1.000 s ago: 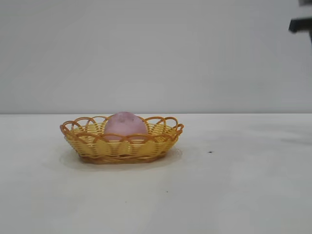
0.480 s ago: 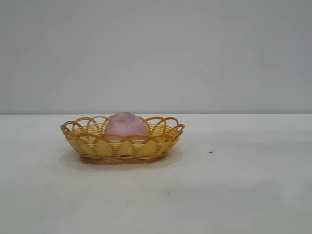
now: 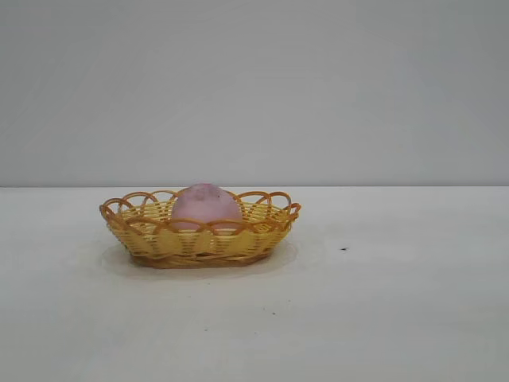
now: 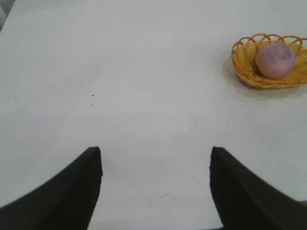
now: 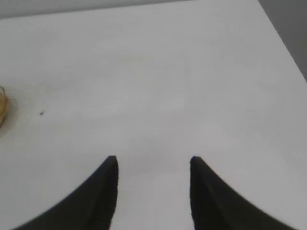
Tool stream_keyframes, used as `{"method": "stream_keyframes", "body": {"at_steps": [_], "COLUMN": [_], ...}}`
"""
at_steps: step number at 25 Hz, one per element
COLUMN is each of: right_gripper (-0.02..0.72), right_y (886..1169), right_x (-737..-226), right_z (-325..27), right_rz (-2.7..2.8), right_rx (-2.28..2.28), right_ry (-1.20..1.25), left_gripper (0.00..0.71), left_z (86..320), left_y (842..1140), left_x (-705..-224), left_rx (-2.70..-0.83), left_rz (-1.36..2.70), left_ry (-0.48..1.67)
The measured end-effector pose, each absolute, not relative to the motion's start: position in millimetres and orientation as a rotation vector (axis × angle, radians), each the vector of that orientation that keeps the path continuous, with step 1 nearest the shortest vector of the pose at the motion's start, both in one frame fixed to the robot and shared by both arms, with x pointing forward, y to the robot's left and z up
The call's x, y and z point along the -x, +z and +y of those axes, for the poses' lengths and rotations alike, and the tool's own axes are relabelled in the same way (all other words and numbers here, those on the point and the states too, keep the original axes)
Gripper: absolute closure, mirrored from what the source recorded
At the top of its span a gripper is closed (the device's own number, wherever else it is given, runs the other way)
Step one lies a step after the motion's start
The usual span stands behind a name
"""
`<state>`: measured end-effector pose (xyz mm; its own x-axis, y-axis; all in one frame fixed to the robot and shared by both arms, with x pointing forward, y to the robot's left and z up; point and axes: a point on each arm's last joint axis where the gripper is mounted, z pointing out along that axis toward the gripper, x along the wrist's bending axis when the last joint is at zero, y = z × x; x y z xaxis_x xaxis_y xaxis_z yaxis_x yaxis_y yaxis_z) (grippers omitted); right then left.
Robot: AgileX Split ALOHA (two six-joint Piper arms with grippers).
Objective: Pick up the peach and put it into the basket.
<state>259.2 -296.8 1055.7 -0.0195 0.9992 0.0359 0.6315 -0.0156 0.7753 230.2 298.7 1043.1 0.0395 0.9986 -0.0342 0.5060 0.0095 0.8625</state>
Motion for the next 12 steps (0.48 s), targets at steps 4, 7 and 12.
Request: {"method": "stream_keyframes", "body": {"at_steps": [4,7,12], "right_gripper": [0.407,0.407,0.407], "right_y": [1053.4,1051.4,1043.6], "right_x": [-245.6,-233.6,-227.9], "right_z": [-296.0,-296.3,-295.3], "right_rz": [1.715,1.678,1.665], "right_rx": [-1.664,-1.603,-1.567], "right_ry": [0.868,0.912,0.946], "left_gripper": [0.286,0.286,0.286], "left_z": [298.7,298.7,298.7], "left_y": [1043.1,1043.1,1043.1], "left_x": [-230.2,-230.2,-230.2], "left_rx": [-1.59,-1.59,-1.59], "left_rz": [1.559,1.559,1.559], "left_ry": [0.857,0.857,0.857]}}
